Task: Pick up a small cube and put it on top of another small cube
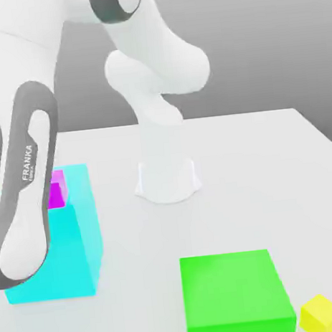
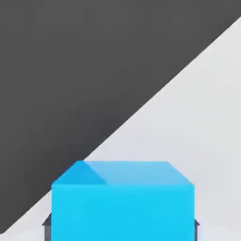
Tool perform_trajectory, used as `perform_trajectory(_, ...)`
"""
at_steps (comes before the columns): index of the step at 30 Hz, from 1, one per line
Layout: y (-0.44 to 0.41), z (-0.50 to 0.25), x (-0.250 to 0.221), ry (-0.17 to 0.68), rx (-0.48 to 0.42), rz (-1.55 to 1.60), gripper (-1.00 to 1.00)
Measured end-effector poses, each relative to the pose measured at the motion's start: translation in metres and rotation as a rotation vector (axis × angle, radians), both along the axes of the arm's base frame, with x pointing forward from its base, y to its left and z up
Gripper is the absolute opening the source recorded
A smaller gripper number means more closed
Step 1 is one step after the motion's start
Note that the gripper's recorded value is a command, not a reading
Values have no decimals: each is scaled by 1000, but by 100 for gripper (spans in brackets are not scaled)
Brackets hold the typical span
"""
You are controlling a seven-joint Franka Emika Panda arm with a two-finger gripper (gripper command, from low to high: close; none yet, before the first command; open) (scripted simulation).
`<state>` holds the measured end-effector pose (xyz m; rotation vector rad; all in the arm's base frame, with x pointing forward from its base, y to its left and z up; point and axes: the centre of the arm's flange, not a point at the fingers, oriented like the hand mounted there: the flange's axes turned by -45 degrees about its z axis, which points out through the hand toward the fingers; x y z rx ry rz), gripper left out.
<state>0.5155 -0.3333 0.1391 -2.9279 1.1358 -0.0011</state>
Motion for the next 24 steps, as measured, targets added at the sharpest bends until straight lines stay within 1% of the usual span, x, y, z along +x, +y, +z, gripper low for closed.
perform_trajectory(5,4,70,-3,-1,1,0,-100)
perform_trajectory(11,28,148,-22,-1,1,-5,-100)
perform_trajectory(17,57,214,-54,-1,2,-11,-100)
perform_trajectory(24,94,275,-102,-2,4,-18,-100)
